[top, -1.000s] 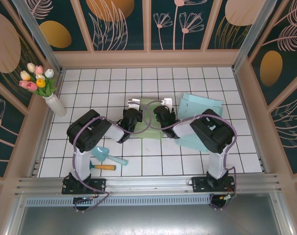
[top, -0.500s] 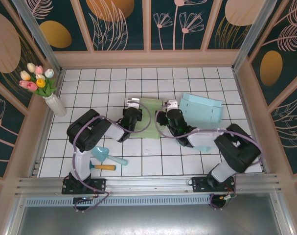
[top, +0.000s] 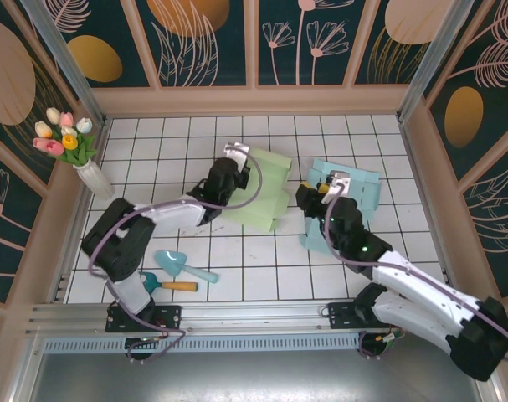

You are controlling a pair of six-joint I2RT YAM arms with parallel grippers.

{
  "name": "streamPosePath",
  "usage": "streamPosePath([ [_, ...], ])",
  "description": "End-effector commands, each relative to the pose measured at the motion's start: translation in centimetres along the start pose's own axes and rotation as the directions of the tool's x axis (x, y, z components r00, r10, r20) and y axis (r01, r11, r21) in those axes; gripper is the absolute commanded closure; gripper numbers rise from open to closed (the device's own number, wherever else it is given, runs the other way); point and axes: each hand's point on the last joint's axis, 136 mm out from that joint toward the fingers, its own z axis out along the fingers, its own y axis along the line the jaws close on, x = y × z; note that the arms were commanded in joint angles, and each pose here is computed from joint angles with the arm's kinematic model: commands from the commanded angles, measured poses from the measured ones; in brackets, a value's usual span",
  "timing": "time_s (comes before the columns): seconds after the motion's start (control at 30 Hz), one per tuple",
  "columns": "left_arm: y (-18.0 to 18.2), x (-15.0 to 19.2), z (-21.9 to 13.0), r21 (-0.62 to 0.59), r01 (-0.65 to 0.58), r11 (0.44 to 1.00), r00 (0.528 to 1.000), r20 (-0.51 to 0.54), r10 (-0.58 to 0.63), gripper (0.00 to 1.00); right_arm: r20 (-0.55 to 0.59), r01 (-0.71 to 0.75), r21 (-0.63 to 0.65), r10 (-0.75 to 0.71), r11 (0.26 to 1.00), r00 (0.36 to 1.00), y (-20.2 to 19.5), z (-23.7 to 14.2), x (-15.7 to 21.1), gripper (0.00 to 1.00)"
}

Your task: Fold the paper box

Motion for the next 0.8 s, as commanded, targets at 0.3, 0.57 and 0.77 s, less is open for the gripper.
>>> streamPosePath([
  [0.3, 1.4, -7.2, -10.5, 0.147, -0.673, 0.725, 0.736, 0.040, 0.676, 0.94, 0.056, -0.044, -0.140, 0.052, 0.989, 0.997, 1.2, -6.8, -4.8, 0.44],
  [0.57, 2.7, -3.7, -13.3, 0.178, -0.902, 0.392, 0.392, -0.038, 0.919, 0.93, 0.133, -0.023, -0.153, 0.044, 0.988, 0.990, -0.2, -7.9, -4.2, 0.42],
  [0.77, 1.6, 0.1, -12.4, 0.295, -0.948, 0.118, 0.077, -0.147, 0.986, 0.96, 0.135, -0.027, -0.164, 0.049, 0.986, 0.990, -0.3, -8.0, -3.7, 0.41],
])
